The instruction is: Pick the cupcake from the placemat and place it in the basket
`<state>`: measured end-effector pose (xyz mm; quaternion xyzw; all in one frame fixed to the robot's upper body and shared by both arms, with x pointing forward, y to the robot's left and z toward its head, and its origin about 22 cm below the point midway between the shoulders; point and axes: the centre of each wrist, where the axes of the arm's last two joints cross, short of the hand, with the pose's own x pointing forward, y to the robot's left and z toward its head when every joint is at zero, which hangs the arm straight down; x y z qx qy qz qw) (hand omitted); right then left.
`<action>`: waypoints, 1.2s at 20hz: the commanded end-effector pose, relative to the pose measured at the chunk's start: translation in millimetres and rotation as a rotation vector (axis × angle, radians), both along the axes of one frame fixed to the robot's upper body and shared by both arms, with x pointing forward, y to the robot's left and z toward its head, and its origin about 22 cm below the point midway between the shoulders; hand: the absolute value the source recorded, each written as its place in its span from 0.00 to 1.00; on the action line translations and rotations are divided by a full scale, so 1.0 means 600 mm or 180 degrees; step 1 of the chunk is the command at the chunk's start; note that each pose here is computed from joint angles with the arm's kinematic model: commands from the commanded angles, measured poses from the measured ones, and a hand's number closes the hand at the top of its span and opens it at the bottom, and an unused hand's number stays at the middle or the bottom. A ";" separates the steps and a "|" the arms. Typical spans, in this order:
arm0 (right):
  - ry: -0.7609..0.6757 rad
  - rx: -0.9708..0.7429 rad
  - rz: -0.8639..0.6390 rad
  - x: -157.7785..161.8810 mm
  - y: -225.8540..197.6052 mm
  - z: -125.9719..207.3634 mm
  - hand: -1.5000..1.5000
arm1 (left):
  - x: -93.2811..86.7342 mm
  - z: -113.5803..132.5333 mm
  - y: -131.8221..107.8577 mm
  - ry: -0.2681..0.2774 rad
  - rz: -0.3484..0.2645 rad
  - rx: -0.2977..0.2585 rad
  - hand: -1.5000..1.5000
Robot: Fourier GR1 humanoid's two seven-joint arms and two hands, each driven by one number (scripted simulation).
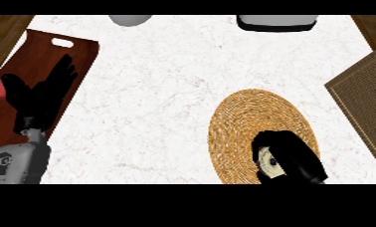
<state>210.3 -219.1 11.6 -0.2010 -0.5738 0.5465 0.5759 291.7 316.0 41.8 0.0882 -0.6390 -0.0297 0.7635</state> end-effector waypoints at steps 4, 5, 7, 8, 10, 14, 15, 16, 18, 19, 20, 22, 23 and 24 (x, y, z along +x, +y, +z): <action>0.0085 0.0107 -0.2126 0.070 0.018 0.013 1.00 | 0.002 -0.003 -0.005 -0.0043 -0.0082 0.0004 0.50; 0.0089 0.0122 -0.2416 0.073 0.008 0.014 1.00 | 0.008 0.006 -0.005 -0.0064 -0.0055 0.0021 0.50; 0.0039 0.0140 -0.2836 0.105 0.017 0.034 1.00 | 0.008 0.004 -0.015 -0.0066 -0.0169 0.0014 0.50; 0.0039 0.0132 -0.2979 0.123 0.030 0.044 1.00 | 0.013 0.009 -0.017 -0.0064 -0.0223 0.0039 0.50; 0.0023 0.0166 -0.3285 0.156 0.050 0.057 1.00 | 0.015 0.000 -0.037 -0.0065 -0.0282 0.0005 0.50; -0.0463 0.0871 -0.3674 0.211 0.099 0.122 1.00 | 0.026 0.015 -0.039 -0.0069 -0.0340 0.0023 0.50; -0.0685 0.1024 -0.3678 0.218 0.120 0.145 1.00 | 0.027 0.010 -0.043 -0.0064 -0.0332 0.0007 0.50; -0.0890 0.1179 -0.3666 0.229 0.135 0.166 1.00 | 0.035 0.019 -0.041 -0.0076 -0.0360 -0.0004 0.50; -0.1358 0.1384 -0.3648 0.246 0.159 0.199 1.00 | 0.033 0.015 -0.052 -0.0080 -0.0343 -0.0030 0.50; -0.1533 0.1275 -0.3666 0.259 0.172 0.202 1.00 | 0.030 0.011 -0.044 -0.0058 -0.0310 0.0025 0.50; -0.1678 0.1280 -0.3638 0.264 0.193 0.214 1.00 | 0.046 0.026 -0.053 -0.0084 -0.0303 0.0047 0.50; -0.1839 0.1247 -0.3795 0.280 0.217 0.255 1.00 | 0.024 0.009 -0.038 -0.0013 -0.0294 0.0027 0.50; -0.1879 0.1162 -0.3889 0.285 0.232 0.259 1.00 | 0.028 0.000 -0.044 0.0007 -0.0283 -0.0002 0.50; -0.1971 0.1126 -0.3899 0.300 0.234 0.273 1.00 | 0.036 0.017 -0.028 -0.0014 -0.0254 0.0024 0.50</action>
